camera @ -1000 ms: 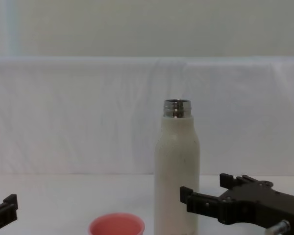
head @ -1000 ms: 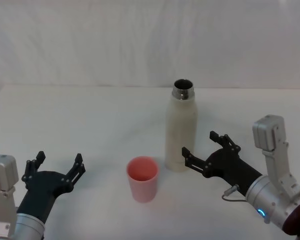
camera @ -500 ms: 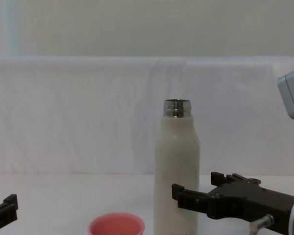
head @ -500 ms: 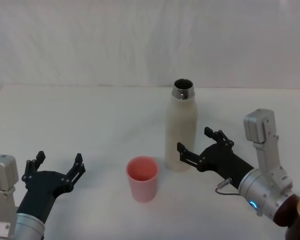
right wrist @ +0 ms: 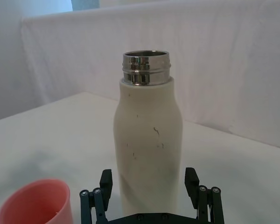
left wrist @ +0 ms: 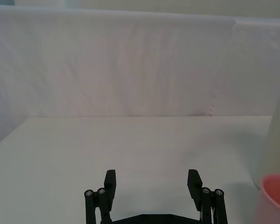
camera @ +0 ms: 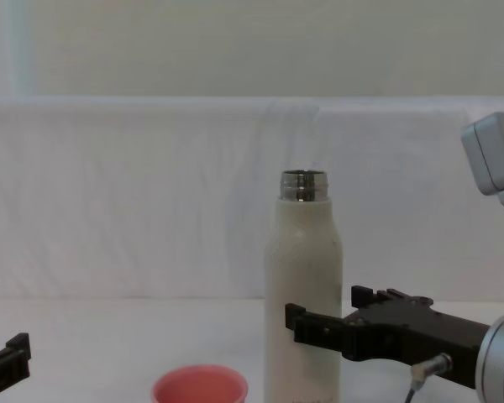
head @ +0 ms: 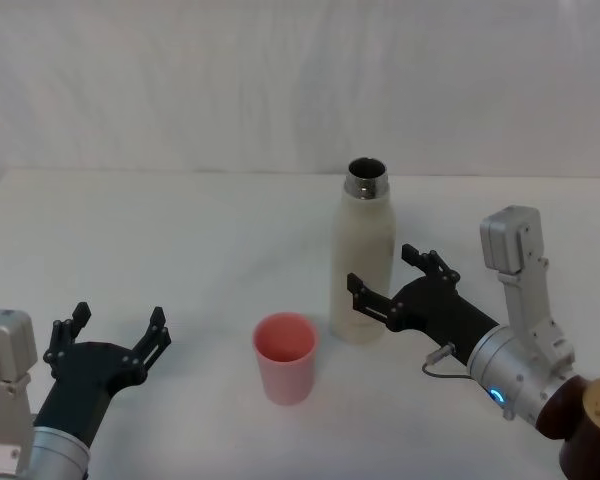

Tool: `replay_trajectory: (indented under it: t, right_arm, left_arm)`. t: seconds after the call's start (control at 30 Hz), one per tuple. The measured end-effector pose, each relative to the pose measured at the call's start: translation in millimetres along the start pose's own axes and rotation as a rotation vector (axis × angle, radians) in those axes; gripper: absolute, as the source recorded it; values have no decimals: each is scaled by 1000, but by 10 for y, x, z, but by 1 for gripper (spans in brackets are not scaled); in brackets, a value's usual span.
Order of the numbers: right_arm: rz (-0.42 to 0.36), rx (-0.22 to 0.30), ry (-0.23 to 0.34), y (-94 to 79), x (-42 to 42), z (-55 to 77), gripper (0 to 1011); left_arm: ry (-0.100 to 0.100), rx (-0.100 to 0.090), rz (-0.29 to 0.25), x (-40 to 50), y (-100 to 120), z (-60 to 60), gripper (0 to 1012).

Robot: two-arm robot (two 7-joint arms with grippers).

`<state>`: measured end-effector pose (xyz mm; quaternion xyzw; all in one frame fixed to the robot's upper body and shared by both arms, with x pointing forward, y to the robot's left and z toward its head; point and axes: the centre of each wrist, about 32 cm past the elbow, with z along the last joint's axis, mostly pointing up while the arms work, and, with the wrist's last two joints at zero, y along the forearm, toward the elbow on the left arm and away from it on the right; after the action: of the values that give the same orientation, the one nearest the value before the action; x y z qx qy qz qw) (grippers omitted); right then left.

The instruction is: Grasp the thermos with one hand and pour water into the cup lid.

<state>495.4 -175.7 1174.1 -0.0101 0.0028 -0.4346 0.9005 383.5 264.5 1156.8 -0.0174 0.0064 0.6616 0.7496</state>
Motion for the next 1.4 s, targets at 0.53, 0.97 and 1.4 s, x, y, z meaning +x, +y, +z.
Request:
replay_trajectory:
  t: [0.53,0.97,1.4]
  right_arm:
    - [0,16,6,110,-6,-2,1001]
    - [1,22,3,205,-3,7,1001]
    - [-2,27,4,273,11,28,1001]
  left_arm:
    - [0,0,0,0,0,0,1001]
    - [0,0,0,0,0,0,1001]
    - [0,0,0,0,0,0,1001]
